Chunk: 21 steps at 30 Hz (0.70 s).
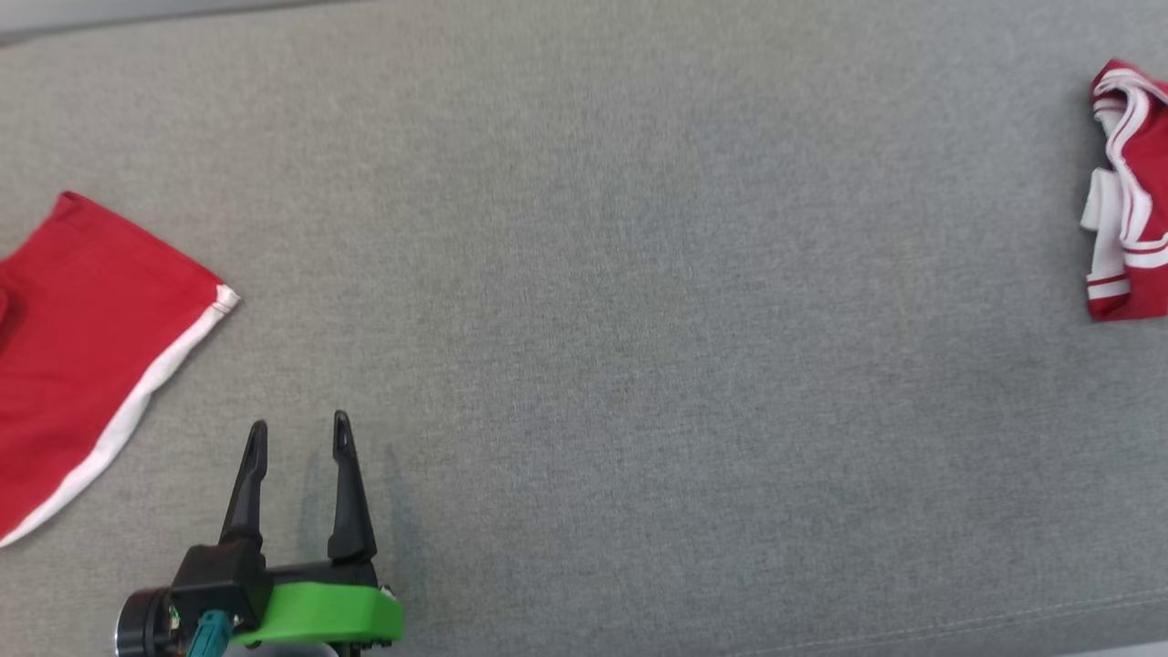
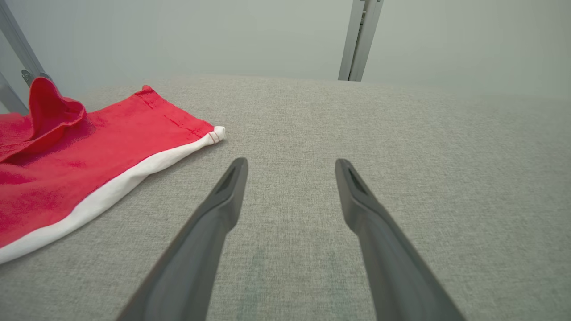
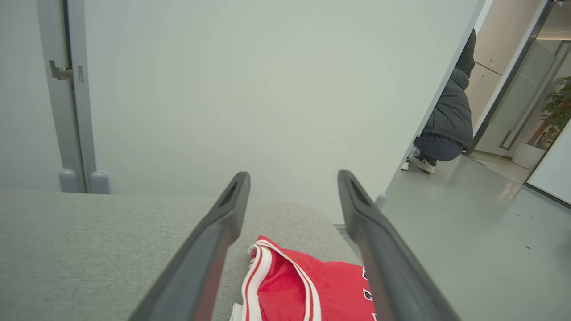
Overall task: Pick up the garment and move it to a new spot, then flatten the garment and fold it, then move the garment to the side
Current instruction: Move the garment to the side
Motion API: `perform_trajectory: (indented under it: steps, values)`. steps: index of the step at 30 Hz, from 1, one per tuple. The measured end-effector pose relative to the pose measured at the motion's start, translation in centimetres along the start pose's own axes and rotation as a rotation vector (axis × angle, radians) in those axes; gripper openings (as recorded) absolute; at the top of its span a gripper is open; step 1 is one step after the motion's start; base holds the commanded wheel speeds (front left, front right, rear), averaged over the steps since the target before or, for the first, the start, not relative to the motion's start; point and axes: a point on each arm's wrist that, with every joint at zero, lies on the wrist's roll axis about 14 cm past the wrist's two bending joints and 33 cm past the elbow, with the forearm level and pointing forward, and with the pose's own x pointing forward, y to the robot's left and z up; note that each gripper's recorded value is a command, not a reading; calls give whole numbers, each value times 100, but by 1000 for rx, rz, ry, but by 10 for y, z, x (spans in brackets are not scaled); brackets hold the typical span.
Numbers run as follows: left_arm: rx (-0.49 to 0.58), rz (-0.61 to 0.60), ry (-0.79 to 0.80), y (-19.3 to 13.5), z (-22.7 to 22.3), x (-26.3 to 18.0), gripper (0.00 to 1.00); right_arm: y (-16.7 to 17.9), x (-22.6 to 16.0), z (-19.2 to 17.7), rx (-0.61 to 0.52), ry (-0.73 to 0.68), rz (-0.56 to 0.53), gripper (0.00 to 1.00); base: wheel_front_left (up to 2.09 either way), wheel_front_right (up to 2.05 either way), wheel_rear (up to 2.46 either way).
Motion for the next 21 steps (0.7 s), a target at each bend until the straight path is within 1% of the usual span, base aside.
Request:
perform_trajectory:
  steps: [4, 6, 11, 12, 13, 17, 21]
  values:
    - [-2, 26, -39, 5, 15, -16, 100, 36, -45, 13, 53, -27, 92, 100, 0, 0, 0]
    - [-2, 24, -65, 5, 24, -22, 100, 47, -65, 16, 85, -28, 120, 100, 0, 0, 0]
    - [0, 6, -121, 2, 41, -39, 100, 76, -125, -1, 172, 58, 196, 100, 0, 0, 0]
    - [1, 6, -127, 2, 43, -42, 100, 79, -132, -1, 183, 63, 203, 100, 0, 0, 0]
    - [4, 11, -148, 4, 49, -50, 100, 87, -148, 1, 200, 66, 230, 100, 0, 0, 0]
    - [7, 9, -185, 5, 59, -61, 100, 92, -171, 4, 253, 70, 225, 100, 0, 0, 0]
    - [13, 9, -201, 7, 62, -71, 100, 98, -191, -1, 263, 97, 232, 100, 0, 0, 0]
